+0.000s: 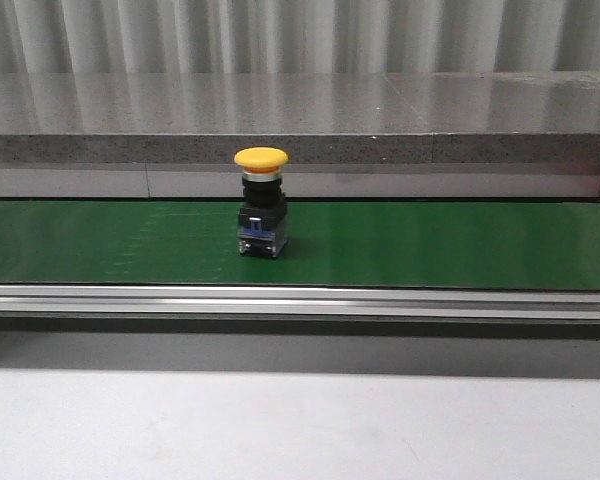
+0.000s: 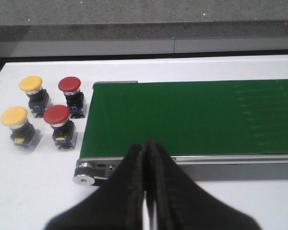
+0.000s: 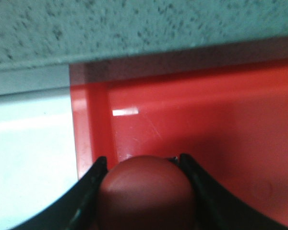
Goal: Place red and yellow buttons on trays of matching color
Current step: 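Lower the red button into the red tray and open the right gripper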
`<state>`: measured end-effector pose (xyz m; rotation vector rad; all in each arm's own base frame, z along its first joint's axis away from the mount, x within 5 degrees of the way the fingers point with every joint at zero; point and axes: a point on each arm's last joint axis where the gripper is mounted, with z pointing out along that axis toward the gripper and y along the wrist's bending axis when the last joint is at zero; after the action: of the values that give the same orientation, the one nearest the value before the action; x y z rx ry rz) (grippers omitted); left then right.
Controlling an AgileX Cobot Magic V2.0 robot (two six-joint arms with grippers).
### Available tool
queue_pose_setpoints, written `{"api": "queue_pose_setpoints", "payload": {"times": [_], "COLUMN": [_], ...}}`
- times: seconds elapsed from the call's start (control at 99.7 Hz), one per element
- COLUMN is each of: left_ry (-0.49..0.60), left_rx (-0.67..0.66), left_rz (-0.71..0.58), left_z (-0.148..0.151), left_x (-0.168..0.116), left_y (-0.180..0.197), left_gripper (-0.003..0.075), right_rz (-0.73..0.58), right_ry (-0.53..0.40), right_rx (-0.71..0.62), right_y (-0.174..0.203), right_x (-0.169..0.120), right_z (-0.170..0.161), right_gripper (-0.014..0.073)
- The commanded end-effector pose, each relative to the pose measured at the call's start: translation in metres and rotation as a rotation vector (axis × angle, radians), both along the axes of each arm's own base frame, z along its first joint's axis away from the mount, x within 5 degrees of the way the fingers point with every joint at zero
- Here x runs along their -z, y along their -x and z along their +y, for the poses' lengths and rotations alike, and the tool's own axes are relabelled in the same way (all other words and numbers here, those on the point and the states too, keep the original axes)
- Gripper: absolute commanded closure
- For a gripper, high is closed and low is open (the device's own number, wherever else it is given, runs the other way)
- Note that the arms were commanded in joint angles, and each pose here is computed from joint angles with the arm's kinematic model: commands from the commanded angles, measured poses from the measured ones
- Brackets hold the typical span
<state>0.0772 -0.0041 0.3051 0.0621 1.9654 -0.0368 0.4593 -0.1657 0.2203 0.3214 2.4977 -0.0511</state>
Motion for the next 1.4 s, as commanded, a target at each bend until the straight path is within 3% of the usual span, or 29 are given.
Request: {"api": "queue_pose_setpoints", "payload": {"times": [0.0, 0.281, 0.351, 0.471, 0.572, 0.963, 1.183, 1.394], "left_ry": [0.008, 0.008, 0.008, 0.008, 0.008, 0.008, 0.008, 0.008], "left_rx": [0.015, 0.015, 0.015, 0.015, 0.015, 0.015, 0.015, 0.015], "left_rz": [-0.095, -0.095, -0.095, -0.095, -0.095, -0.095, -0.095, -0.095], "left_z": [-0.001, -0.001, -0.001, -0.001, -0.001, -0.001, -0.001, -0.001], "left_x": [-0.015, -0.015, -0.015, -0.015, -0.015, -0.015, -0.015, -0.015], "left_y": [-0.002, -0.002, -0.002, -0.002, -0.002, -0.002, -0.002, -0.002], "left_gripper": [0.0739, 0.0739, 0.0739, 0.0739, 0.0739, 0.0739, 0.0739, 0.0739], "right_rz": [-0.120, -0.082, -0.083, -0.087, -0.088, -0.113, -0.172, -0.174], "right_ry": [0.059, 0.049, 0.049, 0.050, 0.048, 0.048, -0.037, -0.019], "right_rx": [0.004, 0.002, 0.002, -0.002, -0.010, -0.091, -0.264, -0.401], "right_y": [-0.001, -0.006, -0.006, -0.006, -0.007, 0.024, 0.069, 0.124], "right_x": [-0.036, -0.016, -0.017, -0.026, -0.039, -0.132, -0.174, -0.178], "right_z": [-0.004, -0.006, -0.006, -0.006, -0.006, 0.018, 0.075, 0.128], "right_gripper": [0.0431, 0.0396, 0.0312, 0.0094, 0.0006, 0.0000, 0.0000, 0.0000]}}
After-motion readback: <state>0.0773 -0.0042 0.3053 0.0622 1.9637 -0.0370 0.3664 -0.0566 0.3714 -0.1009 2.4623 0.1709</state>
